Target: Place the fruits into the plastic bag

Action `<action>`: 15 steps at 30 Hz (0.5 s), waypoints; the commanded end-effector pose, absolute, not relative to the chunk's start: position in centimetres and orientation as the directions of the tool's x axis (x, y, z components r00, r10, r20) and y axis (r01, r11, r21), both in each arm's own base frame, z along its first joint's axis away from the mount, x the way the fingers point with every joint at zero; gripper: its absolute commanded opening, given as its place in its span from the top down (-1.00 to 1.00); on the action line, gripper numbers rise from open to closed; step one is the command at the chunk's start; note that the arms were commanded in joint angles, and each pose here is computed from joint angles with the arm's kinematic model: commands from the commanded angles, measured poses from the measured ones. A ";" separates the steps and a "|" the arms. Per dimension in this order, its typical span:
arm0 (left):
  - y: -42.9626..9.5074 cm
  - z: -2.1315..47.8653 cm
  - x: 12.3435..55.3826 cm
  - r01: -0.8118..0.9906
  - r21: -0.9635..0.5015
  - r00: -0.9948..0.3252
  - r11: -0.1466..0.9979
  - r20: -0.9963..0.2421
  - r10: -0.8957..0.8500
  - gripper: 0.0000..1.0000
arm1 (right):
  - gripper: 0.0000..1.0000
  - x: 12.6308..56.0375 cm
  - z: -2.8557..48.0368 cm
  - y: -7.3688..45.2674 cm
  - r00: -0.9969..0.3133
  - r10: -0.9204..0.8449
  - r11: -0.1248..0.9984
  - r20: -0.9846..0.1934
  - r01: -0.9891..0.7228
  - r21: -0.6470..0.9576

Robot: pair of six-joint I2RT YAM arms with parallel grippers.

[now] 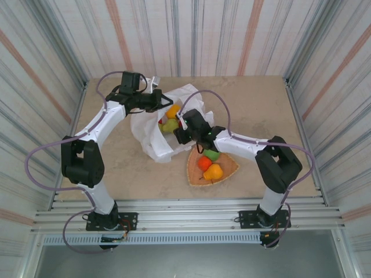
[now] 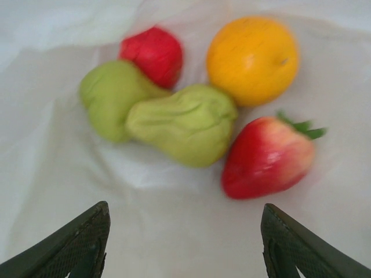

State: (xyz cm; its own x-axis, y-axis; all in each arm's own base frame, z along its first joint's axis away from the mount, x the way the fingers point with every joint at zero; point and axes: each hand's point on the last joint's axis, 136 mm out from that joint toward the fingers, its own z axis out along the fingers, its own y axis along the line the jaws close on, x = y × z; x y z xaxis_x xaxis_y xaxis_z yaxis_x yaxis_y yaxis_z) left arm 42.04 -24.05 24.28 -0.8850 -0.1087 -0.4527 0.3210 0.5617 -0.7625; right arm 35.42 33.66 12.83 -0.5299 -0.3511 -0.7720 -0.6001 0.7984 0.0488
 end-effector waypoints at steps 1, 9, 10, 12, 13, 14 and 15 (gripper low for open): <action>-23.9 24.6 41.8 0.320 -0.770 -0.888 0.552 -0.447 -0.108 1.00 | -0.36 32.0 13.9 34.8 -0.490 -0.408 0.684 -0.770 -0.723 0.098; -23.9 24.6 41.8 0.320 -0.771 -0.888 0.551 -0.447 -0.109 1.00 | -0.34 28.9 16.4 33.8 -0.447 -0.410 0.621 -0.795 -0.775 0.116; -23.9 24.6 41.8 0.321 -0.771 -0.887 0.551 -0.448 -0.110 1.00 | -0.34 28.5 16.9 33.8 -0.446 -0.402 0.610 -0.800 -0.782 0.130; -23.9 24.6 41.9 0.318 -0.771 -0.888 0.552 -0.446 -0.111 1.00 | -0.35 27.7 17.7 33.9 -0.446 -0.395 0.584 -0.803 -0.797 0.156; -23.9 24.5 41.9 0.319 -0.771 -0.888 0.552 -0.446 -0.110 1.00 | -0.35 27.1 17.9 33.9 -0.449 -0.397 0.569 -0.801 -0.805 0.170; -23.9 24.5 41.9 0.317 -0.771 -0.889 0.552 -0.445 -0.111 1.00 | -0.35 26.7 18.2 33.8 -0.454 -0.399 0.558 -0.797 -0.809 0.181; -23.9 24.6 41.9 0.319 -0.770 -0.888 0.552 -0.447 -0.111 1.00 | -0.36 26.1 18.4 33.6 -0.459 -0.405 0.545 -0.791 -0.816 0.194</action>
